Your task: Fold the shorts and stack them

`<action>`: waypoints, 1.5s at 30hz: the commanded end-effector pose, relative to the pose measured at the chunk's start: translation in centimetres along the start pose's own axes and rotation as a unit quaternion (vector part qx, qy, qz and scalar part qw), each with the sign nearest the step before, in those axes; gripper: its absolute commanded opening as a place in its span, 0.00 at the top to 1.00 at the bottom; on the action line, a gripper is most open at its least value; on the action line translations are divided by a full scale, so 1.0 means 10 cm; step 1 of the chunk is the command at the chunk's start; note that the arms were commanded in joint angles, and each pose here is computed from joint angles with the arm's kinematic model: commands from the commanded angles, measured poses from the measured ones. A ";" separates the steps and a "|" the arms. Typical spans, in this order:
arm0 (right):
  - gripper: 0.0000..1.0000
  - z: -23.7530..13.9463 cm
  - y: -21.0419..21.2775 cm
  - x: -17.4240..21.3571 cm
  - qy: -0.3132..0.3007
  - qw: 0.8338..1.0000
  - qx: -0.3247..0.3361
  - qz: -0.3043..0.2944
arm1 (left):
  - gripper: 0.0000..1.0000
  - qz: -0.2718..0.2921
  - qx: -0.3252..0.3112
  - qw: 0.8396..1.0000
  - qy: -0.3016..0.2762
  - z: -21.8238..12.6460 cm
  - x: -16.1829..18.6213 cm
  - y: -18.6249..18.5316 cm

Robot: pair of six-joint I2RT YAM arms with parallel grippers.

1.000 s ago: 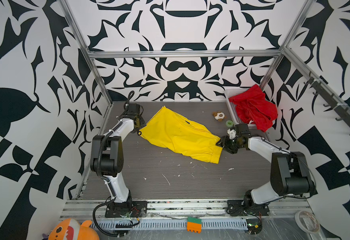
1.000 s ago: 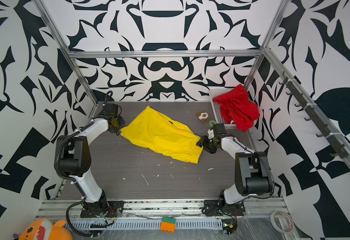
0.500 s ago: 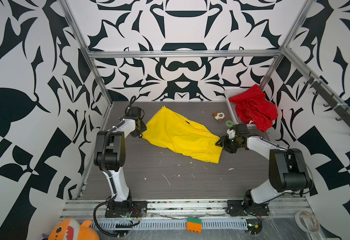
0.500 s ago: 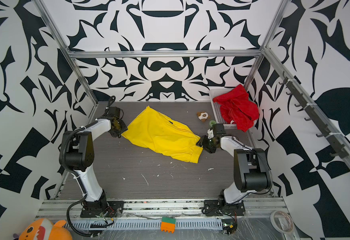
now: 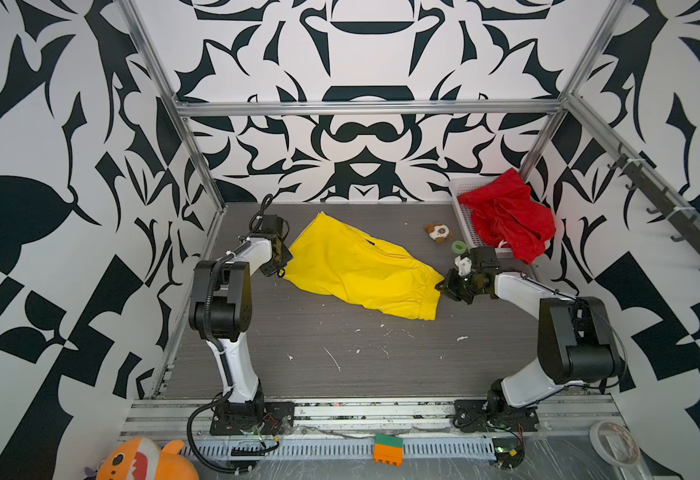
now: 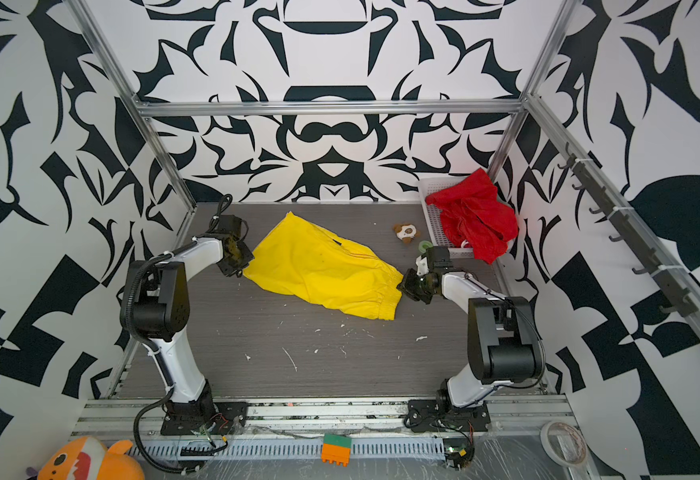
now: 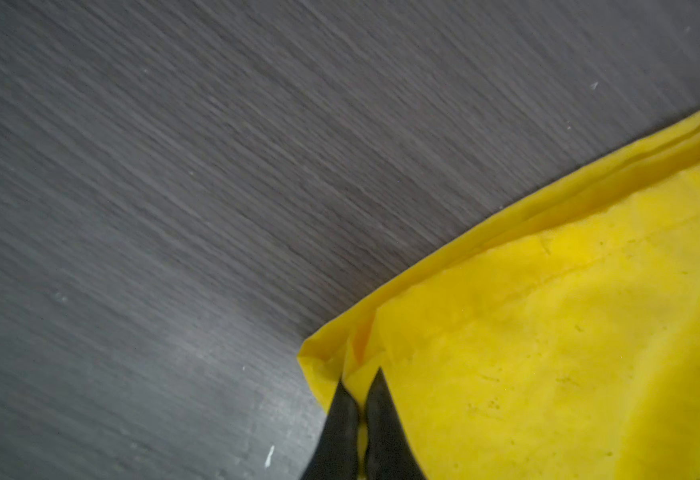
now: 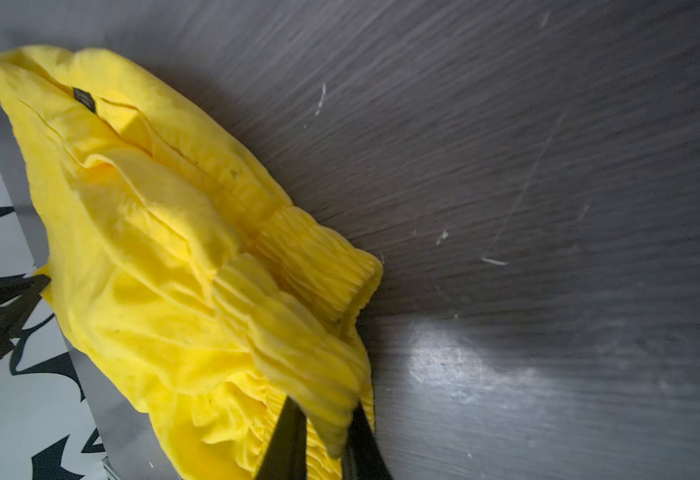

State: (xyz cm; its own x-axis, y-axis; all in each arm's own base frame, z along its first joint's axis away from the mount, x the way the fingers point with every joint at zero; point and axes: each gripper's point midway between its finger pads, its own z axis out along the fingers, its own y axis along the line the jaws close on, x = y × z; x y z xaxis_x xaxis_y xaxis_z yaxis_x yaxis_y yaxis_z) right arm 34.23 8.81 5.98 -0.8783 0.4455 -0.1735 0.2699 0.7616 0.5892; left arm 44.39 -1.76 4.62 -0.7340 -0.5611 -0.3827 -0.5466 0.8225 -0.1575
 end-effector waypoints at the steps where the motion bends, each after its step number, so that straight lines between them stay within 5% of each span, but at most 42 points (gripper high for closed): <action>1: 0.96 -0.26 0.31 -0.21 -0.041 0.998 -0.038 -0.029 | 0.96 -0.005 -0.027 1.000 -0.013 -0.15 -0.04 0.15; 11: 1.00 -0.42 0.58 -0.28 -0.039 0.995 -0.093 -0.021 | 1.00 -0.010 -0.050 0.998 -0.033 -0.37 0.06 0.39; 21: 0.99 0.15 0.11 -0.27 0.028 0.998 -0.047 0.038 | 0.98 -0.021 -0.085 0.996 0.000 -0.24 0.39 0.67; 25: 0.77 0.15 0.15 -0.37 0.019 0.998 -0.047 0.028 | 0.85 -0.023 -0.084 0.996 0.000 -0.27 0.42 0.69; 29: 0.54 -0.23 0.33 -0.53 -0.028 0.999 -0.030 -0.008 | 0.67 -0.025 -0.048 0.998 -0.018 -0.54 0.29 0.55; 35: 0.51 -0.82 0.71 -0.45 -0.096 0.992 -0.005 -0.081 | 0.50 -0.033 0.043 0.998 -0.040 -1.02 0.19 0.25; 45: 0.53 -0.03 1.38 0.44 -0.003 0.987 -0.050 -0.154 | 0.52 -0.048 0.145 0.988 0.010 -0.96 0.56 -0.17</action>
State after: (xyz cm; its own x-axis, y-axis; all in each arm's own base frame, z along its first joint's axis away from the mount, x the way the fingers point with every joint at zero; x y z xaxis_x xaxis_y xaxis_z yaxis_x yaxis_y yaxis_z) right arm 33.87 19.45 15.44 -0.9000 0.2003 -0.3871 -0.0691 0.8114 0.5804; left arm 37.11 -4.99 12.33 -0.6794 -0.6246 -0.3852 -0.4963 0.7777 -0.3858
